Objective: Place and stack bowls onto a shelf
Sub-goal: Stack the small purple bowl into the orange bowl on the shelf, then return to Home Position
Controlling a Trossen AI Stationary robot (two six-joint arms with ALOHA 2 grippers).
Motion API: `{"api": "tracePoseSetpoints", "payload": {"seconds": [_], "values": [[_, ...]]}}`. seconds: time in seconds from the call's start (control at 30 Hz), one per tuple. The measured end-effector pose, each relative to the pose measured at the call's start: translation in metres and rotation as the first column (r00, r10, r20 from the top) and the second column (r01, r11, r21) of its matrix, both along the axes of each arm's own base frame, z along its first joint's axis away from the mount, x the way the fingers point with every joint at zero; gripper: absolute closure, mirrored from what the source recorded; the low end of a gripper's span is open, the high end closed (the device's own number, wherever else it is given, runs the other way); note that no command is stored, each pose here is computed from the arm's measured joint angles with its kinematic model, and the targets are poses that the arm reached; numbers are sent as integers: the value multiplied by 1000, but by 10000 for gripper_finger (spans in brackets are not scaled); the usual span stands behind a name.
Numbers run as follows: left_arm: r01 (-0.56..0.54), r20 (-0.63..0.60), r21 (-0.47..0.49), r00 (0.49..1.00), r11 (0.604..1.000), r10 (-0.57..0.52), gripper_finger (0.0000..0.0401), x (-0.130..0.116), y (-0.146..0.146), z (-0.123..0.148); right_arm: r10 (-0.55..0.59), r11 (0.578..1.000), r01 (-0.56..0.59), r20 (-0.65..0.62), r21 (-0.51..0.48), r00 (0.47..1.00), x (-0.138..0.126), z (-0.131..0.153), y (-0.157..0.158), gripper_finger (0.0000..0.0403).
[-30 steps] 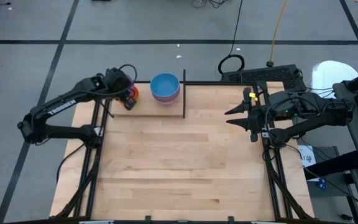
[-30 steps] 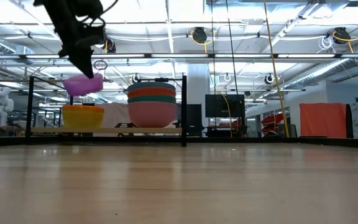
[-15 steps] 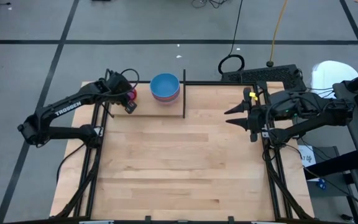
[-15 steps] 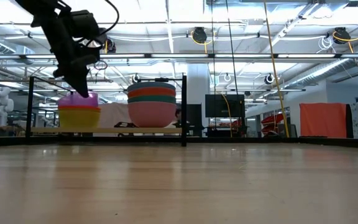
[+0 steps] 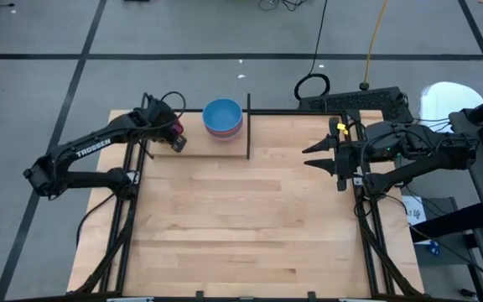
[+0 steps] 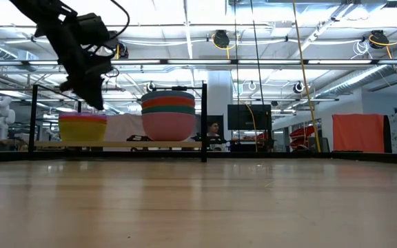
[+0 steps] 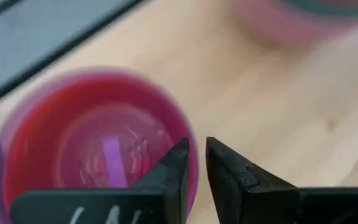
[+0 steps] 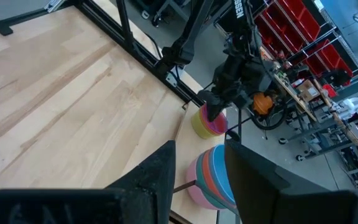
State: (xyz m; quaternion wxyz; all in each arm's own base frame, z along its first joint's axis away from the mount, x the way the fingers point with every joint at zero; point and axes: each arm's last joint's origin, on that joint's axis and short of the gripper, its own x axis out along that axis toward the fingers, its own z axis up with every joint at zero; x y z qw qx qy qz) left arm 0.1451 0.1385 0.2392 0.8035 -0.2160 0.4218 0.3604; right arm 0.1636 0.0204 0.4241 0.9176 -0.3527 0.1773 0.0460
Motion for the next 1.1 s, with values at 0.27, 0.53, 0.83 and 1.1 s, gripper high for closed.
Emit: {"api": "tracePoseSetpoints", "payload": {"seconds": [0.27, 0.53, 0.83, 1.1], "values": [[-11, 122, 73, 993, 997, 2, 336, 10, 5, 26, -1, 1000, 1, 0, 2, 1000, 0, 0, 0, 271], [150, 388, 180, 897, 972, -210, 335, 21, -15, 116, -122, 991, 124, 36, -42, 992, -9, 4, -5, 271], [251, 465, 545, 703, 800, -538, 334, -26, -79, 212, -283, 954, 261, 156, 149, 946, -47, 17, -14, 271], [185, 464, 574, 729, 797, -503, 334, -92, -113, 215, -305, 936, 233, 274, 264, 912, -94, 27, -21, 271]]}}
